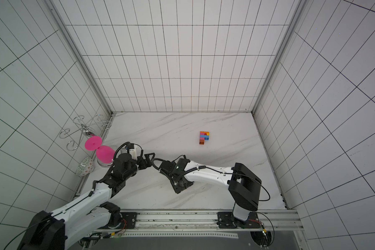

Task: Assemble the letter p with lego
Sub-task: Assemble the lego brick with the lego brick, then pick up the lego brick from the center of the board.

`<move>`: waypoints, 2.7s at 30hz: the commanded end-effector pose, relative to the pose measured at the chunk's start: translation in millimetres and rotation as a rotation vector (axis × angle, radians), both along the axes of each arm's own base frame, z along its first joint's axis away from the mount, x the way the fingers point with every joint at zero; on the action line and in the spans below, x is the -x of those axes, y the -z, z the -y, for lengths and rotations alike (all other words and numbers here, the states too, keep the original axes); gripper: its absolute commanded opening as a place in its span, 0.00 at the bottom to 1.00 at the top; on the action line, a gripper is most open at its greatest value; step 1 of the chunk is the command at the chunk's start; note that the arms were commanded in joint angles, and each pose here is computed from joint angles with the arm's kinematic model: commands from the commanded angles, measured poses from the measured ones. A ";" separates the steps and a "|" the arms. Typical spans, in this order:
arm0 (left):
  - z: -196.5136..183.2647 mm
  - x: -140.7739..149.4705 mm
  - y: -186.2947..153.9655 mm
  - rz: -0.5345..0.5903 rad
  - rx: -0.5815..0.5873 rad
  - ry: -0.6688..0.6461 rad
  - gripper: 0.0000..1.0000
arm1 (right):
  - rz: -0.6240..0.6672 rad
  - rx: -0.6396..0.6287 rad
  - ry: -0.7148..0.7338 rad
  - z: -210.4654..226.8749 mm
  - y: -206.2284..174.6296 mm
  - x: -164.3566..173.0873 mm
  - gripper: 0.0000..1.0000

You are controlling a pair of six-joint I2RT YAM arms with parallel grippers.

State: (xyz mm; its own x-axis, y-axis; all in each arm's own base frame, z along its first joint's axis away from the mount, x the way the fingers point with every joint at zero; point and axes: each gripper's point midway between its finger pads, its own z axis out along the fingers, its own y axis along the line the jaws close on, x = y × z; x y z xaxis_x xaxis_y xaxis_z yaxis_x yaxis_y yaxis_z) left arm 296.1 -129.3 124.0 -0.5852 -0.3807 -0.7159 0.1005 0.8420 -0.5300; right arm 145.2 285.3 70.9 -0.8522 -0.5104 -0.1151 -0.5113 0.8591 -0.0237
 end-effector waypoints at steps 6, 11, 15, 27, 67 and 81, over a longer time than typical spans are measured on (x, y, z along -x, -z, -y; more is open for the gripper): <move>-2.6 -2.5 -4.4 0.014 -0.004 -0.013 0.98 | 0.043 -0.035 -0.043 -12.1 -22.0 -10.3 0.51; -2.6 -2.8 -4.2 0.013 -0.004 -0.013 0.98 | 0.039 -0.055 -0.052 -14.8 -26.0 -13.8 0.51; -2.5 -3.2 -4.4 0.014 -0.004 -0.013 0.98 | 0.009 -0.041 -0.047 -10.3 -12.8 -13.5 0.50; -2.6 -2.9 -4.0 0.013 -0.006 -0.013 0.98 | -0.051 0.123 -0.057 10.0 35.1 -1.6 0.33; -7.1 -3.7 1.7 0.009 0.002 -0.043 0.98 | -0.323 0.002 -0.043 -1.6 -72.6 -33.2 0.98; -9.8 -3.8 -4.0 0.027 0.009 -0.053 0.98 | -0.547 0.213 -0.119 -8.3 -9.2 -19.0 0.98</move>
